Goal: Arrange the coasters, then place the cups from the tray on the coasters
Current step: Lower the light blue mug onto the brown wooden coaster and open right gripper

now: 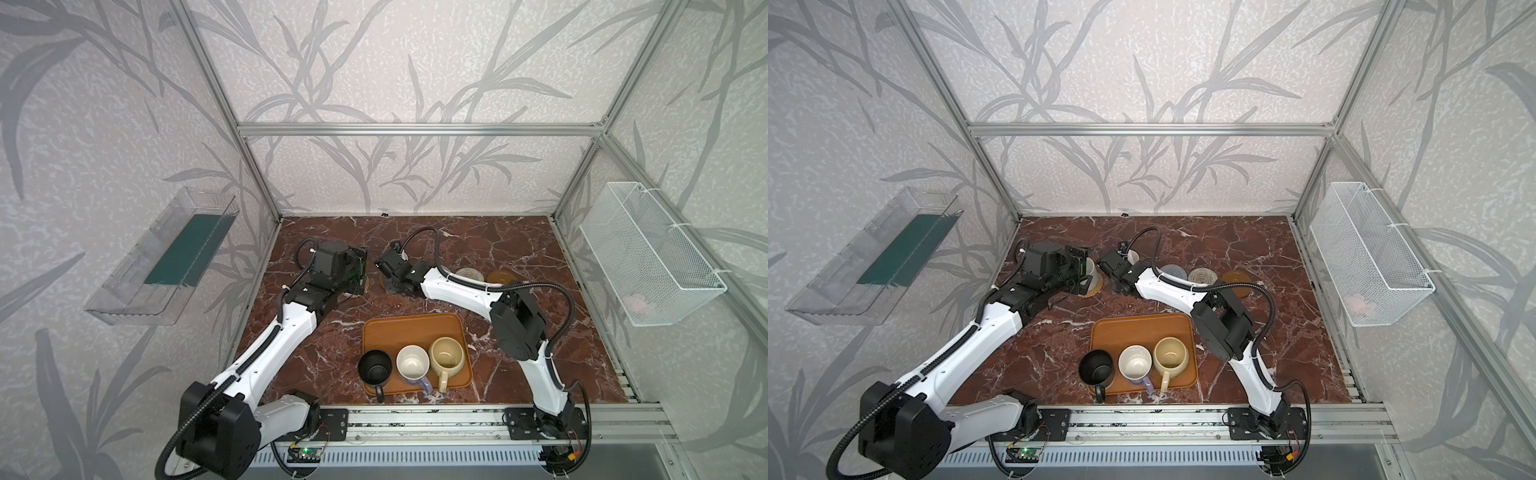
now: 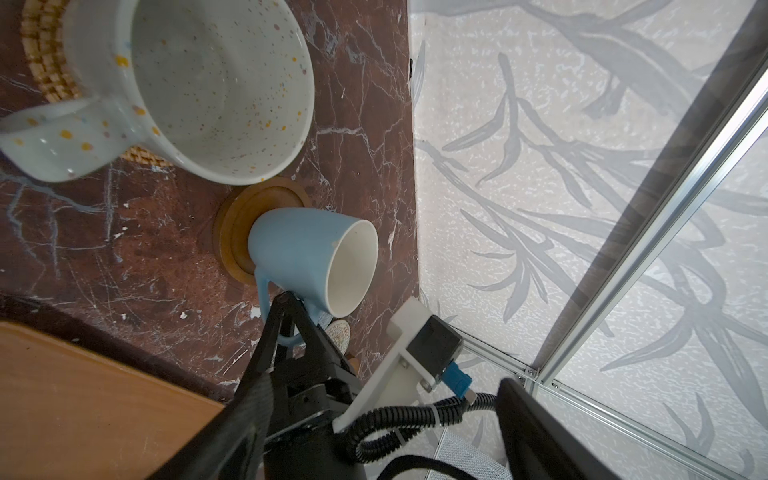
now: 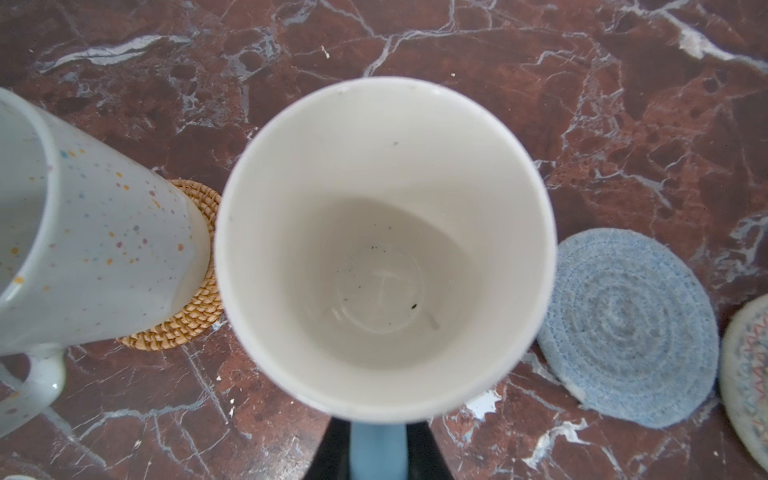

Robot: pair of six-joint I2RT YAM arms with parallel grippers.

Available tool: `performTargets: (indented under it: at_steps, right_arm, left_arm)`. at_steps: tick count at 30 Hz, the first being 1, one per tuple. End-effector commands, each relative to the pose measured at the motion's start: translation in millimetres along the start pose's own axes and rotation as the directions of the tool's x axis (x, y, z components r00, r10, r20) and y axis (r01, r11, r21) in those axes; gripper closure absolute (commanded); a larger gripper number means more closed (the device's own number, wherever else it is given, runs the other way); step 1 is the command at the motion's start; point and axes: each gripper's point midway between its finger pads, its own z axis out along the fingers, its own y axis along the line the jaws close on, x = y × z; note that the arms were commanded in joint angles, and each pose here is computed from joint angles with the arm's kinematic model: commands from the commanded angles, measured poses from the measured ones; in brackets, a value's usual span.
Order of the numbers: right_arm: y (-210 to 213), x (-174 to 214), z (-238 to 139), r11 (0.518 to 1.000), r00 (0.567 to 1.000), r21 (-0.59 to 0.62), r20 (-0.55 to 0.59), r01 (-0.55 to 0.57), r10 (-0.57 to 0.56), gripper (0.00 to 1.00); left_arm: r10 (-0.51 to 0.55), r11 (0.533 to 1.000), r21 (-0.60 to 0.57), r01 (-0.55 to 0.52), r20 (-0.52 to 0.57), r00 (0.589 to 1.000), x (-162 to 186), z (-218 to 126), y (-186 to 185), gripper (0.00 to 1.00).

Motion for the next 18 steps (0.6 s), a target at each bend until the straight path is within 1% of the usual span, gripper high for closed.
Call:
performTargets:
  at_steps: [1, 6, 10, 16, 17, 18]
  right_arm:
    - [-0.3, 3.7, -1.6, 1.0, 1.0, 0.005, -0.011, -0.009, 0.009, 0.75]
    - [2.4, 8.1, -2.7, 1.0, 0.999, -0.012, -0.033, -0.006, 0.006, 0.66]
    - [5.0, 3.7, -14.8, 0.999, 1.0, -0.033, -0.026, -0.009, 0.008, 0.66]
    - [11.3, -5.8, -40.5, 0.997, 1.0, -0.075, 0.019, -0.015, 0.017, 0.66]
    - [11.1, -5.3, -42.4, 0.996, 0.999, -0.08, 0.018, -0.048, 0.05, 0.66]
    - [11.8, -4.9, -44.2, 0.994, 0.998, -0.092, 0.022, -0.053, 0.055, 0.66]
  left_arm:
    - [-0.029, 0.999, 0.015, 0.029, 0.003, 1.0, -1.1, -4.4, -0.7, 0.13]
    - [-0.031, 0.999, 0.025, 0.031, 0.002, 1.0, -0.9, -7.2, -2.3, 0.13]
    - [-0.018, 0.999, 0.037, 0.018, 0.008, 1.0, -1.5, -11.7, -5.5, 0.13]
    - [0.0, 0.999, 0.043, 0.0, 0.015, 1.0, -1.7, -22.0, -10.3, 0.13]
    - [-0.001, 0.999, 0.044, 0.0, 0.016, 1.0, -2.0, -23.2, -10.6, 0.13]
    - [-0.001, 0.999, 0.047, 0.0, 0.018, 1.0, -2.1, -25.5, -11.5, 0.13]
